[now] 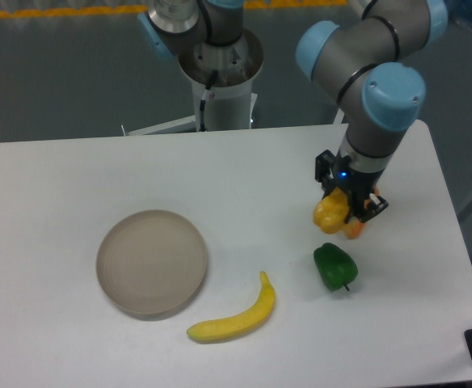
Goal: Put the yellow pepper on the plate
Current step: 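Carry the held yellow pepper with the gripper toward the beige plate, then lower the yellow pepper onto the plate and open the gripper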
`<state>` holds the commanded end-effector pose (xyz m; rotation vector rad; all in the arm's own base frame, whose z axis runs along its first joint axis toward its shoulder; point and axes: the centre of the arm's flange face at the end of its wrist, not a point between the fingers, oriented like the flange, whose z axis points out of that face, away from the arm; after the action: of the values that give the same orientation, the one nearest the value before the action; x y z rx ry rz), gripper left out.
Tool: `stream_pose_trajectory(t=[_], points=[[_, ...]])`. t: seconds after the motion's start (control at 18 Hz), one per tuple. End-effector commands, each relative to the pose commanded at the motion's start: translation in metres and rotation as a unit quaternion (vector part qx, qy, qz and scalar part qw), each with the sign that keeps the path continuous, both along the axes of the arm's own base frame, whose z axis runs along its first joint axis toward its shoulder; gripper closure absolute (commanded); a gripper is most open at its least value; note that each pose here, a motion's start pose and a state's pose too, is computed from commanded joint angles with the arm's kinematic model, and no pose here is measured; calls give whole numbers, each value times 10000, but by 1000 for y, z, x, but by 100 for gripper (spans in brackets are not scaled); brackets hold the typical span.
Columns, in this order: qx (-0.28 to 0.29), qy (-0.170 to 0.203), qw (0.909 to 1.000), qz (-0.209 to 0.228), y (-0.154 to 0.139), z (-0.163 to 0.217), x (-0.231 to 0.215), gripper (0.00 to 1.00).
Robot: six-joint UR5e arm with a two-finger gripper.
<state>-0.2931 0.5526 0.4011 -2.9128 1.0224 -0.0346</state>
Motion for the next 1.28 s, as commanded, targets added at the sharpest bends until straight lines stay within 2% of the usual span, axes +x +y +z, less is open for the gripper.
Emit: stream_pose_trajectory(t=[0.78,1.0,1.28], points=[[-266,-188,9994,-78,37,-31,112,84],[-270,-167,9995,-10,60,-47,162,84],[-574,-227,9980,105,81,-81,239,84]])
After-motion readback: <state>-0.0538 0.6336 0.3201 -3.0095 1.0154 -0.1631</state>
